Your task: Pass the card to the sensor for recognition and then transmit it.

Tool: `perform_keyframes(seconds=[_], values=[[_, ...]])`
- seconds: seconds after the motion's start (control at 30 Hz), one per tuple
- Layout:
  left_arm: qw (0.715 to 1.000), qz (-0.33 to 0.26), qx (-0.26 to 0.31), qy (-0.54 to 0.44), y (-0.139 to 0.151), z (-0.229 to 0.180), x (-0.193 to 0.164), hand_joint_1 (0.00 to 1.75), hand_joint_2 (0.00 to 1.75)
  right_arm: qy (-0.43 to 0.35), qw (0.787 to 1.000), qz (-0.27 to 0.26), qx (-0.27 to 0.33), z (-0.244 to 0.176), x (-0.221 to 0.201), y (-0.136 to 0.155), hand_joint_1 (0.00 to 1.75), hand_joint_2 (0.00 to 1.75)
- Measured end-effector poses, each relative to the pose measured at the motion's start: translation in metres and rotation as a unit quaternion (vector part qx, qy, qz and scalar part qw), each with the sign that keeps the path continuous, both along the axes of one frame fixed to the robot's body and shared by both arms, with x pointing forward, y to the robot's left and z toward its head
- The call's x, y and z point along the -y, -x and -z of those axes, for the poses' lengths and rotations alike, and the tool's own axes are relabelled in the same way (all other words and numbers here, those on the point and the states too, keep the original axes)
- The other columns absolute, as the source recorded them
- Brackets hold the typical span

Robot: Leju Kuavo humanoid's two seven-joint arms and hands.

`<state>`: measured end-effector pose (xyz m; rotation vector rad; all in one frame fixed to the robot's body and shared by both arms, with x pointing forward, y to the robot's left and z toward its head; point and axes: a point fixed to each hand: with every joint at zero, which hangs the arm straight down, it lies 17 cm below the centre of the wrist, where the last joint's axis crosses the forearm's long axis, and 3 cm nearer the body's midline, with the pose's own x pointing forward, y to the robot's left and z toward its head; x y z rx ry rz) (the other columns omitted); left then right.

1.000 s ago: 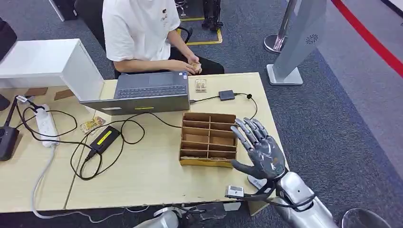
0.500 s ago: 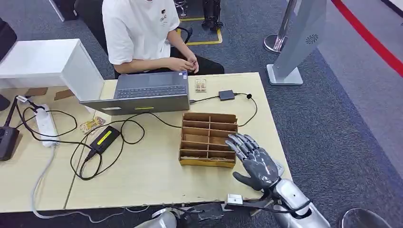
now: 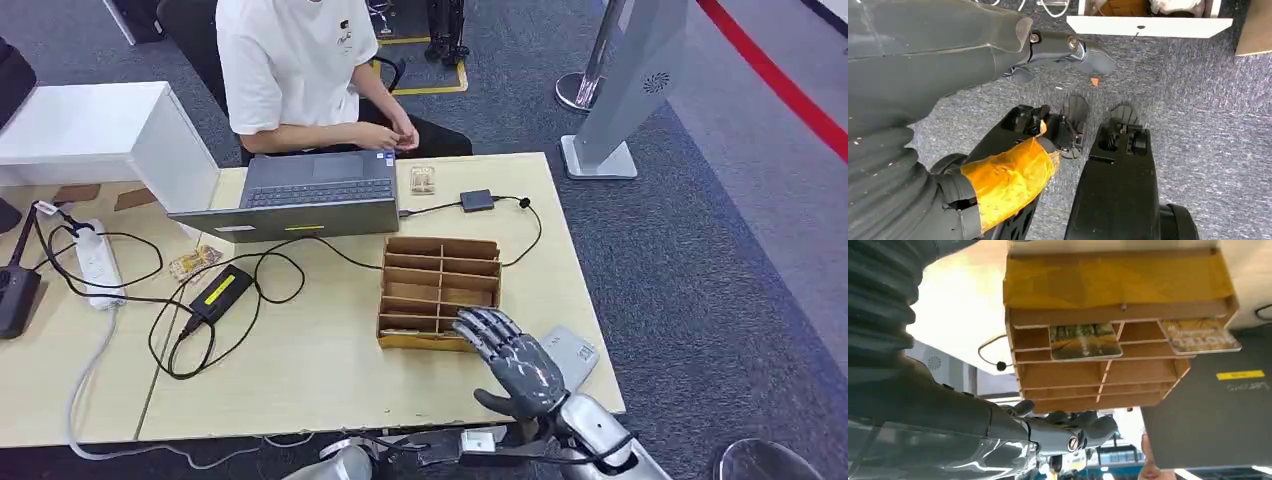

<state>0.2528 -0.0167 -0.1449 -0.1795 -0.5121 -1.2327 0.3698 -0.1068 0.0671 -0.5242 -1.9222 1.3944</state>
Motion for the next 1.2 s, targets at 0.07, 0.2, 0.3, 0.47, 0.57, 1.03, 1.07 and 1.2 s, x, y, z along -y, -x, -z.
perform_keyframes(seconds=[0.07,0.2,0.3,0.47,0.57,1.03,1.07,1.2], values=[[1.000,0.002,0.001,-0.001,0.000,0.000,0.000,0.00,1.75,-0.002,1.000,-0.008,-0.009,0.004,-0.006,0.005,0.00,1.75],[1.000,0.003,0.002,-0.002,0.000,0.000,0.000,0.00,1.75,-0.010,1.000,-0.019,-0.022,0.011,-0.018,0.013,0.00,1.75],[1.000,0.006,0.004,-0.003,0.000,0.000,0.000,0.00,1.75,-0.020,0.999,-0.026,-0.016,0.008,-0.031,0.018,0.00,1.75],[1.000,0.009,0.026,-0.007,-0.007,-0.001,-0.001,0.00,1.75,-0.039,0.999,-0.010,0.023,-0.006,-0.047,0.015,0.00,1.75],[0.999,0.010,0.033,-0.005,-0.009,-0.002,0.001,0.00,1.75,-0.046,0.998,-0.005,0.032,-0.012,-0.055,0.011,0.00,1.75],[0.998,0.008,0.055,0.009,-0.018,-0.012,0.012,0.00,1.75,-0.057,0.998,0.001,0.026,-0.010,-0.076,0.002,0.00,1.75],[0.999,0.009,0.053,0.009,-0.018,-0.011,0.012,0.00,1.75,-0.057,0.998,0.000,0.025,-0.010,-0.077,0.002,0.00,1.75],[0.999,0.010,0.043,0.009,-0.014,-0.011,0.012,0.00,1.75,-0.061,0.998,0.004,0.031,-0.012,-0.081,-0.004,0.00,1.75]])
